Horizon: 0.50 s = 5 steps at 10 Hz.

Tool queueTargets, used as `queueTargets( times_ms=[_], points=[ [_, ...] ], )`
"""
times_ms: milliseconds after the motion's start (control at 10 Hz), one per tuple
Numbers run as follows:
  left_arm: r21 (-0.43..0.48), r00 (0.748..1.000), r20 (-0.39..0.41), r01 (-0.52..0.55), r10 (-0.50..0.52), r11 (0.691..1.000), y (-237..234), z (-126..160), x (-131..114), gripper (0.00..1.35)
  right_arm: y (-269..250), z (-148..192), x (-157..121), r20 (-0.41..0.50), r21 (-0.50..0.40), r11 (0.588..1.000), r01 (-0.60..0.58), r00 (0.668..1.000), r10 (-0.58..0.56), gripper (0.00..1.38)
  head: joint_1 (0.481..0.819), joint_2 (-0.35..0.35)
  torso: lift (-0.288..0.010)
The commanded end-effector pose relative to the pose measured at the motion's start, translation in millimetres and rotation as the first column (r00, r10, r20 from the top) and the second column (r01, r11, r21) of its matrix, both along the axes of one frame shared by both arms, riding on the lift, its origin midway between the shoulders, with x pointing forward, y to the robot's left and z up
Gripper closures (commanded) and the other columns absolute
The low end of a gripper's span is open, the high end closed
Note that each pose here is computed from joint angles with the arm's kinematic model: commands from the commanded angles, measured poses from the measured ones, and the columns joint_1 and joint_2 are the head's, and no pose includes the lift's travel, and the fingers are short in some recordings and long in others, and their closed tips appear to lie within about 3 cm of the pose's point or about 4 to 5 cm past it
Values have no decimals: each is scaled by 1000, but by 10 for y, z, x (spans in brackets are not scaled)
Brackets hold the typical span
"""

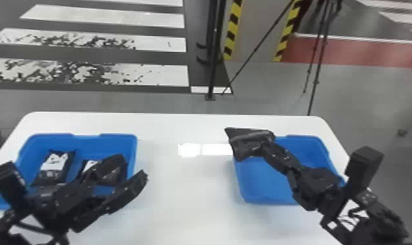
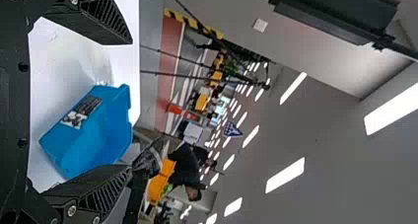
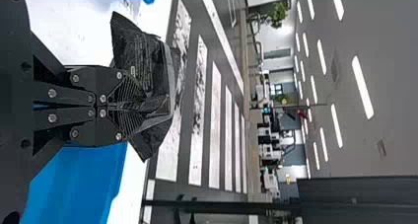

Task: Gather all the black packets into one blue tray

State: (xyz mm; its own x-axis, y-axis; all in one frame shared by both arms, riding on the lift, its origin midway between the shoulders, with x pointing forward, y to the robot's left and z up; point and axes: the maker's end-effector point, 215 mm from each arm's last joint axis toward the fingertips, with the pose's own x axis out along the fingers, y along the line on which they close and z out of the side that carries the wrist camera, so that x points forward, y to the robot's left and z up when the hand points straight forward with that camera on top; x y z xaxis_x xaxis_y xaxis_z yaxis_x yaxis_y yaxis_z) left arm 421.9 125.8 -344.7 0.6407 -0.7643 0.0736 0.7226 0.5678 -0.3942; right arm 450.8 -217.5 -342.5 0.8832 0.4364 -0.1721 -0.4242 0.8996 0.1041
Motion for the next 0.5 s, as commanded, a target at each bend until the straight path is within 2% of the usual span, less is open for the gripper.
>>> queueTargets(
  times_ms=[0,200,400],
  points=[
    [-35,996,-41,80,-81,996,-277,15,142,142,331,46,-83,0,38,997,-61,998,62,1279,695,-120,-110],
    [-169,978,-93,170,-187,971,-620,152,204,144,694,128,-156,9,72,988,-136,991,136,1279,695,-111,-110],
    [-233,958,-95,241,-269,942,-938,295,154,147,866,181,-190,16,91,981,-172,985,171,1279,695,-108,-110]
  ],
)
